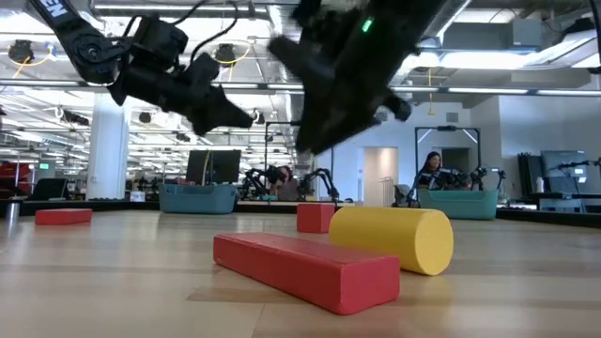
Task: Sort & place blocks by color
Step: Put the yellow block into the blue bin
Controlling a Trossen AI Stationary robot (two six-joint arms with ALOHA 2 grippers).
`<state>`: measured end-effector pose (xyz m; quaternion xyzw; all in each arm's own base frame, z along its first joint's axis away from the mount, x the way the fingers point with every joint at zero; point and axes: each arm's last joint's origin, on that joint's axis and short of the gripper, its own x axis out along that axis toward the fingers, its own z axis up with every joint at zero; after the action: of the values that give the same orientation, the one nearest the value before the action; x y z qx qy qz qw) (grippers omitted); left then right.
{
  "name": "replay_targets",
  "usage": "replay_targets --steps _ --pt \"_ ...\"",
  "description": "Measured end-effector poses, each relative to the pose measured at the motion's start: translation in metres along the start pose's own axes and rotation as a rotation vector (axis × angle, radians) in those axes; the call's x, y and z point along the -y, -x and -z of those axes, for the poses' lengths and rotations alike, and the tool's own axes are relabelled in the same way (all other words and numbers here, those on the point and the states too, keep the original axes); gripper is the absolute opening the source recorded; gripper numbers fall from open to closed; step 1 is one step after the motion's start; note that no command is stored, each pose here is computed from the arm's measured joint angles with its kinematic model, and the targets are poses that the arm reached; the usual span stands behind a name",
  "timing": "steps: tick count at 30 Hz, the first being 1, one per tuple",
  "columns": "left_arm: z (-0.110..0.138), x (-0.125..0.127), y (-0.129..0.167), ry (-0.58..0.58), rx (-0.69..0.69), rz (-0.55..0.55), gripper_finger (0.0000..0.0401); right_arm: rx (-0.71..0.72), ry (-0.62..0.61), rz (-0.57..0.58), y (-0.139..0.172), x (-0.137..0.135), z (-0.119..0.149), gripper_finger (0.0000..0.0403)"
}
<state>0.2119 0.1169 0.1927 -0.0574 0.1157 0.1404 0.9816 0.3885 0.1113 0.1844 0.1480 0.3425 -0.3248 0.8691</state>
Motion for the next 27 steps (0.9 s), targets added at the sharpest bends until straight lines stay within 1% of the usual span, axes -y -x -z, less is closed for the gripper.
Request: replay_targets --steps 2,4,10,14,18,22,27 --pt "0.0 0.018 -0.004 -0.037 0.005 0.101 0.011 0.032 -0.013 -0.011 0.013 -0.01 0.012 0.0128" --pt "-0.001 0.038 -0.006 -0.075 0.02 0.176 0.011 0.031 -0.04 -0.018 0.025 -0.017 0.025 0.0124" --pt "-0.002 0.098 -0.004 -0.14 0.084 0.319 0.011 -0.003 -0.145 -0.033 0.055 -0.026 0.056 0.011" --pt "0.001 0.129 0.003 -0.17 0.097 0.304 0.0109 -0.013 -0.18 -0.075 0.074 -0.035 0.071 0.0107" --pt "0.004 0.149 0.012 -0.192 0.11 0.299 0.0109 0.014 -0.199 -0.114 0.092 -0.043 0.075 0.0107" --pt "-0.001 0.162 0.025 -0.196 0.136 0.293 0.0109 0.033 -0.226 -0.135 0.102 -0.048 0.079 0.0107" --pt "-0.005 0.171 0.042 -0.226 0.146 0.294 0.0109 0.055 -0.238 -0.143 0.098 -0.053 0.088 0.0116"
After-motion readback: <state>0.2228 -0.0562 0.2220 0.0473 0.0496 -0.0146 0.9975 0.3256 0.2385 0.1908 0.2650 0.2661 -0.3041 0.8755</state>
